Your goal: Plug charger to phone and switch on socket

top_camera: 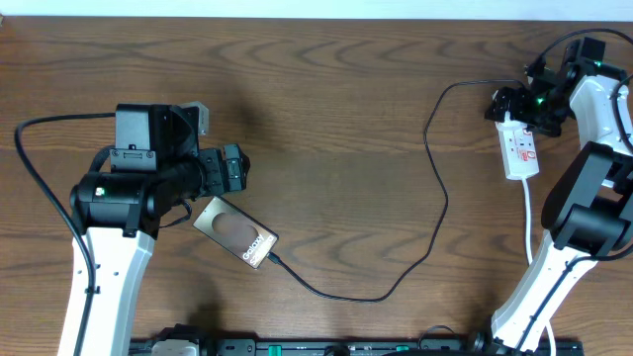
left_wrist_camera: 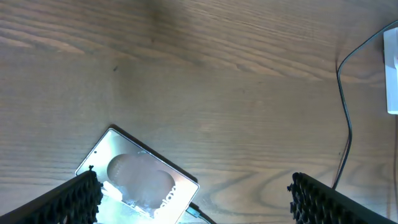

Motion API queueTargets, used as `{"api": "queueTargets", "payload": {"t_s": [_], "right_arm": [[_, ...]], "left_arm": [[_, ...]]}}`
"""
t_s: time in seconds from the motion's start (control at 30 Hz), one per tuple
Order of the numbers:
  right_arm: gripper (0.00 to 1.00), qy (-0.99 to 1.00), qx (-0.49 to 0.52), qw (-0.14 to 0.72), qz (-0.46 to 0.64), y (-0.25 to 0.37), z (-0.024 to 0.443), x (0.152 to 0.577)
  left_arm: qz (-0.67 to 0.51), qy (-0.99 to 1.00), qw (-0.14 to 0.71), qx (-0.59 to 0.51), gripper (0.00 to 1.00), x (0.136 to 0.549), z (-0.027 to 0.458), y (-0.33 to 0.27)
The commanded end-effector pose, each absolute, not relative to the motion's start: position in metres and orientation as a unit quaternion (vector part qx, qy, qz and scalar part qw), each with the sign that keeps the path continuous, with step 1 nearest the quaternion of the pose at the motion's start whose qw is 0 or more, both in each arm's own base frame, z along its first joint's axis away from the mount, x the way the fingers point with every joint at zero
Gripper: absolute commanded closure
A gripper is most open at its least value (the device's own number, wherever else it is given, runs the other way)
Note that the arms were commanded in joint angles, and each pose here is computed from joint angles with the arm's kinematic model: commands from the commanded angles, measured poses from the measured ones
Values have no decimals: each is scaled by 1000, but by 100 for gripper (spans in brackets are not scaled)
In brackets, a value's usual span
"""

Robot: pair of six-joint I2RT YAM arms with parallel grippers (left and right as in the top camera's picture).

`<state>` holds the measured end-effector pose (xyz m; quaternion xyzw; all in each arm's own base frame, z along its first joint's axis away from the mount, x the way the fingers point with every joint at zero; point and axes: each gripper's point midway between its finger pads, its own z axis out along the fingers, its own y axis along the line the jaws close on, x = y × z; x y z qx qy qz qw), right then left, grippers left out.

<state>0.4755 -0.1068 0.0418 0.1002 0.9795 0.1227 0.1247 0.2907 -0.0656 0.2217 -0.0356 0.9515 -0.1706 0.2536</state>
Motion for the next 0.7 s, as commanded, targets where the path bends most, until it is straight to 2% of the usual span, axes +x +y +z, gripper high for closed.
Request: {"api": "queueTargets", "payload": {"t_s": [0.0, 0.4, 0.67], "right_arm": [[1, 972, 90, 114, 185, -75, 38, 475], [1, 970, 97, 95, 204, -67, 30, 465], [5, 961, 100, 84, 244, -52, 23, 457]], "left_arm": [[-161, 956, 242, -28, 5, 287, 212, -64], [-161, 956, 242, -28, 5, 287, 212, -64], [-161, 956, 242, -28, 5, 287, 212, -64]]}}
